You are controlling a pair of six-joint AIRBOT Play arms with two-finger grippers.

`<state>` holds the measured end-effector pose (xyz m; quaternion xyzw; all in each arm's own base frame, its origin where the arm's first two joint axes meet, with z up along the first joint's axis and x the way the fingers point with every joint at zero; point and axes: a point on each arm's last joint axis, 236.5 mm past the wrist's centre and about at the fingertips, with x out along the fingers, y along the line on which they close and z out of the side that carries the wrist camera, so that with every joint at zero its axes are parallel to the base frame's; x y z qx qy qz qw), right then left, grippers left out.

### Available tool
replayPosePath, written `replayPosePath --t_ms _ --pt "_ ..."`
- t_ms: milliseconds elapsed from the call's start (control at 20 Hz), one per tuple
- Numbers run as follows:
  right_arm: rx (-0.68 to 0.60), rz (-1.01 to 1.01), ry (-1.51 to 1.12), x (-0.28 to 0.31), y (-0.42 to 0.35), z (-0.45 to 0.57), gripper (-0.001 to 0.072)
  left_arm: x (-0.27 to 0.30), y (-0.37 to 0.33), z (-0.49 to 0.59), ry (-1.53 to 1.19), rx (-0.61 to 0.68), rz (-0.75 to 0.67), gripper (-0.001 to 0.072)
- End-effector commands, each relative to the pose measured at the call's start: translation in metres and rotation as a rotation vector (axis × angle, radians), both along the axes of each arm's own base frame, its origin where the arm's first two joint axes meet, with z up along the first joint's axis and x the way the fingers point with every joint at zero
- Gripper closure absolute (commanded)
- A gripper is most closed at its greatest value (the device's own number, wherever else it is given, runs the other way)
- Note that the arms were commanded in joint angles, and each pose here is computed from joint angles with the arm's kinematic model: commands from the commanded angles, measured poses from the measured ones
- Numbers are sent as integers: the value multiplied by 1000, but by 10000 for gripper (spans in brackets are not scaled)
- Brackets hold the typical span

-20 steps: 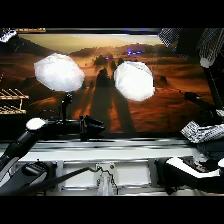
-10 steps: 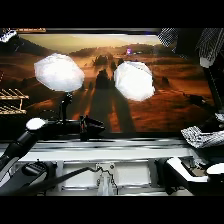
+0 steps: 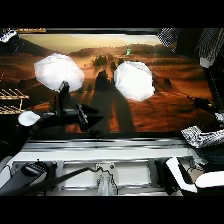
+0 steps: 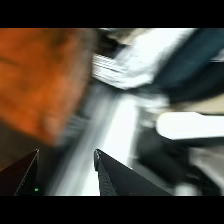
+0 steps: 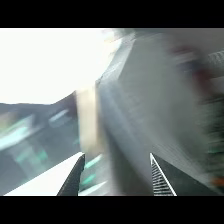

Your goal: Fold the clothes and pants, and hang the long-sleeved shirts on hangers.

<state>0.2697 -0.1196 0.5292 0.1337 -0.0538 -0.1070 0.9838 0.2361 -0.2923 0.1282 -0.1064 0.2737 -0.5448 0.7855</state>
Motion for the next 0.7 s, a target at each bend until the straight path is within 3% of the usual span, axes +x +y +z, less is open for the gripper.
replayPosePath --t_ms 0,200,350,650 --pt "-33 417 140 30 92 -51 204 64 35 61 -228 162 226 351" --pt "-3 550 450 69 126 -186 208 95 66 137 -482 235 348 351" --pt "32 632 567 93 162 -274 210 106 85 148 -517 253 407 352" --pt "43 713 590 100 204 -311 201 108 88 146 -508 260 414 351"
